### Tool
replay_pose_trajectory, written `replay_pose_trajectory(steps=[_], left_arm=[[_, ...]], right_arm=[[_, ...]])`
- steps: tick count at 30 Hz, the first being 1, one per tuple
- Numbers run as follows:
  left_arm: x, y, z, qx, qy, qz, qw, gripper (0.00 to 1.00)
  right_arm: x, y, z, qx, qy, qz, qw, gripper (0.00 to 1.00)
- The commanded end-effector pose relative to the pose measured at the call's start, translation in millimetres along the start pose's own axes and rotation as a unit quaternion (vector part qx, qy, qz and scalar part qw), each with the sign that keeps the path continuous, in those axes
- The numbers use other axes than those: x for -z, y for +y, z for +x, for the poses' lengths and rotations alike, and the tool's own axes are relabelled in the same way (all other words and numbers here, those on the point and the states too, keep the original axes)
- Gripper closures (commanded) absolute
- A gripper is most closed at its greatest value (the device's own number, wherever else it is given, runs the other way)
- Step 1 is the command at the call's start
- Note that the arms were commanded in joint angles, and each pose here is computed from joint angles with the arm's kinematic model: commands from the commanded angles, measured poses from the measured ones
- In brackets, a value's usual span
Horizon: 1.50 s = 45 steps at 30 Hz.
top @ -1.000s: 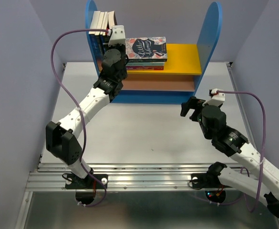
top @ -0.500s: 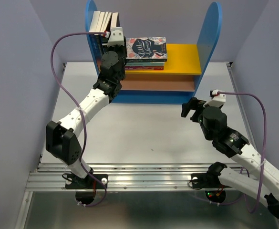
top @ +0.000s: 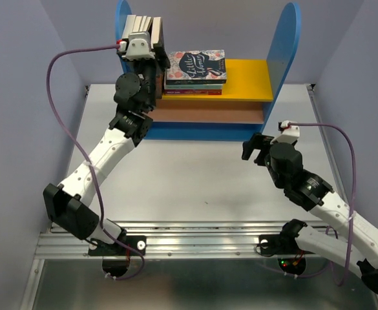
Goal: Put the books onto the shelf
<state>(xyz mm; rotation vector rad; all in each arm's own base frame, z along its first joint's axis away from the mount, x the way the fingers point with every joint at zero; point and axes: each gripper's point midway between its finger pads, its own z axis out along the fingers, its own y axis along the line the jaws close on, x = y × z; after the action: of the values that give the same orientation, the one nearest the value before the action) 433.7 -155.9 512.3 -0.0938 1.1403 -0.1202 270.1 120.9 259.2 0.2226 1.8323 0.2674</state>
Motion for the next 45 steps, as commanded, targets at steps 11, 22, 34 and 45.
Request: replay_pose_trajectory(steps=[11, 22, 34, 45], left_arm=[[69, 8, -152, 0.110, -0.117, 0.106, 0.981, 0.01], [116, 62, -56, 0.171, 0.038, -0.023, 0.984, 0.01], [110, 115, -14, 0.140, 0.096, -0.109, 0.979, 0.01], [68, 191, 1, 0.152, 0.117, -0.210, 0.959, 0.01]], right_arm=[[-3, 18, -5, -0.015, 0.005, -0.027, 1.000, 0.00], [-29, 72, -89, -0.002, -0.043, -0.027, 0.999, 0.00], [-127, 87, -163, 0.059, -0.039, -0.033, 0.997, 0.03], [-183, 80, -175, 0.141, -0.042, 0.008, 0.989, 0.70]])
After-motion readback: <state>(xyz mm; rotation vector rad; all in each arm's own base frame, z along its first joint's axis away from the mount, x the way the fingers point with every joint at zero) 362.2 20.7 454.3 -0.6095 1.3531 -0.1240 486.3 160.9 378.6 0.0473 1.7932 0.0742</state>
